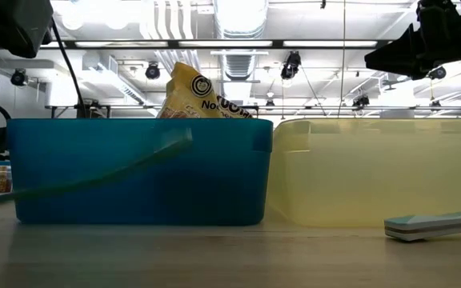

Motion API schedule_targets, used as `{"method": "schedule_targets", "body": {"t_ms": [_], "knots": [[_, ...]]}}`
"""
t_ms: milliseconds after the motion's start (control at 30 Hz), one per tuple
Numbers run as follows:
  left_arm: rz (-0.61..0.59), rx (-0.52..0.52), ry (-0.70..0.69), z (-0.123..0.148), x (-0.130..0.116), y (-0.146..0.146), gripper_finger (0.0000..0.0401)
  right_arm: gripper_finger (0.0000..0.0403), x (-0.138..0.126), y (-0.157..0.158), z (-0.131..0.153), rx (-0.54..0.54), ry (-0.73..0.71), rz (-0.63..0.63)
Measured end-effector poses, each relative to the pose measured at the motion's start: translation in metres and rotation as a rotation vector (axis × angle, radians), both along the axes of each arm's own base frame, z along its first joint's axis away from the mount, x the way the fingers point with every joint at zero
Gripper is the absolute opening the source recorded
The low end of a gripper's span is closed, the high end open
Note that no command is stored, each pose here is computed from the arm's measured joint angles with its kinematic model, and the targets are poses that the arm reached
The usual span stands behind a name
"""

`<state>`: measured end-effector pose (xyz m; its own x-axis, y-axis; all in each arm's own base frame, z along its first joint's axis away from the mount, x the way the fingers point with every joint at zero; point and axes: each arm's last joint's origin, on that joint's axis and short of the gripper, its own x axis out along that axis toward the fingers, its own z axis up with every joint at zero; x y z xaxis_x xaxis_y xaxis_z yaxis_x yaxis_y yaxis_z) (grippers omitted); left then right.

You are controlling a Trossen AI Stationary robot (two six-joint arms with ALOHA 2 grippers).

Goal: Pick & Place Food Item
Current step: Put the orange noodle pack into the blue bin

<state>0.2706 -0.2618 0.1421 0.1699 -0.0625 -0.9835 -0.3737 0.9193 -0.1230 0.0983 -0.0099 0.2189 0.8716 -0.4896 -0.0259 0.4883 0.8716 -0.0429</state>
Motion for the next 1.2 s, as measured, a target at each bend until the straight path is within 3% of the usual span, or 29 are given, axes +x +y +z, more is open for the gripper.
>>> {"method": "schedule_targets", "body": {"t_ms": [633,1200], "knots": [[0.015,-0.001,0.003,0.000,0.000,0.000,0.0012,0.0199,0.000,0.000,0.000,0.000,0.000,0.000],[0.016,-0.008,-0.016,0.017,-0.004,0.004,0.0005,0.0199,0.000,0.000,0.000,0.000,0.000,0.000]]}}
